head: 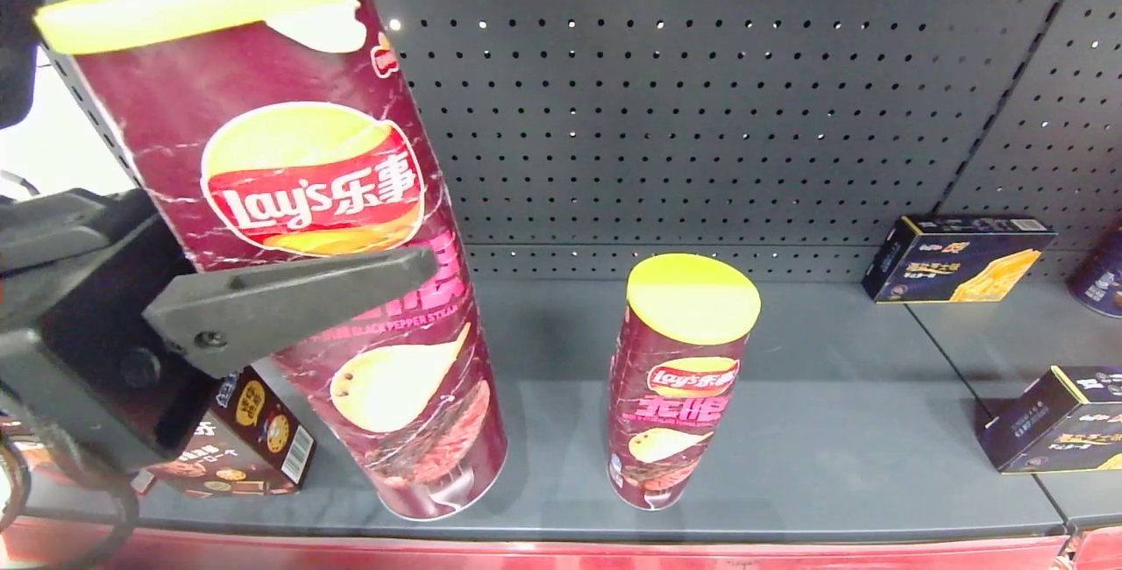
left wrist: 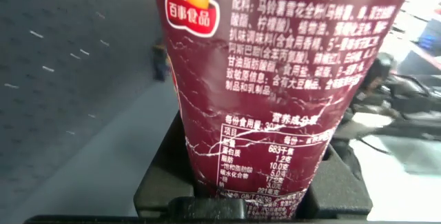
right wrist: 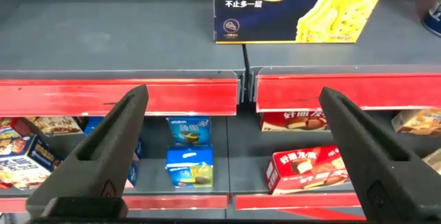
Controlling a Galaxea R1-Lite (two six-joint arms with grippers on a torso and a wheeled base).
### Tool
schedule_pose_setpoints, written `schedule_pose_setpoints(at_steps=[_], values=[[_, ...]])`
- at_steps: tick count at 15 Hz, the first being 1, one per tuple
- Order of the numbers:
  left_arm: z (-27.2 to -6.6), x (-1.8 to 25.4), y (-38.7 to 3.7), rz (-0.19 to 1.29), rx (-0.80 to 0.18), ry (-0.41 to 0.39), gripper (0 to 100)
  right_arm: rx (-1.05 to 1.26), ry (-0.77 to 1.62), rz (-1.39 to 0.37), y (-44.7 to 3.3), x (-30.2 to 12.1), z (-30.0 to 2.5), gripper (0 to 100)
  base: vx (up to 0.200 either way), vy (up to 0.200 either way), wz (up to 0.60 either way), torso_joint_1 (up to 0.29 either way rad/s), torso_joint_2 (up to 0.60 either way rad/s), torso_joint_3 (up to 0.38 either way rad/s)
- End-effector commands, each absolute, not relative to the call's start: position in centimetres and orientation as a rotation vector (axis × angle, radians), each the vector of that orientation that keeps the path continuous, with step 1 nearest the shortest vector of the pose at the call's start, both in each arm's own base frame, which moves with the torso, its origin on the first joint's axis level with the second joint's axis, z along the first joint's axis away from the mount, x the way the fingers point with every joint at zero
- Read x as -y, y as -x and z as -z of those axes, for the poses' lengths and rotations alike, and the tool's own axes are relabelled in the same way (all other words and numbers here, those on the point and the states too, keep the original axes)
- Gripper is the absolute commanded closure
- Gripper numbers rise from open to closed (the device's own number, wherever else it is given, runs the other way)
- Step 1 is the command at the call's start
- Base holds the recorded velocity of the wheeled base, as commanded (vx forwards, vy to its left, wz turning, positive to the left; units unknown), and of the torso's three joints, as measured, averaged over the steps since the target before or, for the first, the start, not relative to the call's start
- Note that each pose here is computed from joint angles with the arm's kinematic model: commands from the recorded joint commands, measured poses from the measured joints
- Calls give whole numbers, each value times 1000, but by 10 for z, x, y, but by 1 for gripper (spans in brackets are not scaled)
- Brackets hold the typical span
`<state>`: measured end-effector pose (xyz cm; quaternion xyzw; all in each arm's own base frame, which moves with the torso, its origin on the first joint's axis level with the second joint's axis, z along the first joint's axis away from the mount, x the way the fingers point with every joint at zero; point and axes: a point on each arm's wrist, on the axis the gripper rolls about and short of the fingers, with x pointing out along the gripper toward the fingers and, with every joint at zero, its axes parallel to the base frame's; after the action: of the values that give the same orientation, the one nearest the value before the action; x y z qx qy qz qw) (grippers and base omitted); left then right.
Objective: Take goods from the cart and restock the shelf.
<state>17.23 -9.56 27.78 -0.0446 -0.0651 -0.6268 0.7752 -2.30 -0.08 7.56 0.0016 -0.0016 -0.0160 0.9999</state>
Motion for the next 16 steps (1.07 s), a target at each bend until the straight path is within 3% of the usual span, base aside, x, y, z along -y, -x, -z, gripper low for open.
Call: schedule_pose_setpoints(at_steps=[1, 4, 8, 12, 14, 16], values=[[-277, 104, -196, 1352, 106, 105, 100, 2, -3, 32, 23, 1, -76, 0, 0, 0, 0, 0, 0, 0], [-284, 113, -219, 1356, 116, 101, 100, 2, -3, 32, 23, 1, -76, 0, 0, 0, 0, 0, 0, 0], [-278, 113, -253, 1331, 56, 111, 100, 2, -3, 32, 23, 1, -76, 0, 0, 0, 0, 0, 0, 0], [-288, 120, -265, 1334, -21, 131, 100, 2, -3, 32, 23, 1, -76, 0, 0, 0, 0, 0, 0, 0], [-289, 124, -274, 1332, -43, 90, 100, 2, -3, 32, 23, 1, -76, 0, 0, 0, 0, 0, 0, 0], [-277, 131, -287, 1321, -4, -17, 100, 2, -3, 32, 23, 1, -76, 0, 0, 0, 0, 0, 0, 0]])
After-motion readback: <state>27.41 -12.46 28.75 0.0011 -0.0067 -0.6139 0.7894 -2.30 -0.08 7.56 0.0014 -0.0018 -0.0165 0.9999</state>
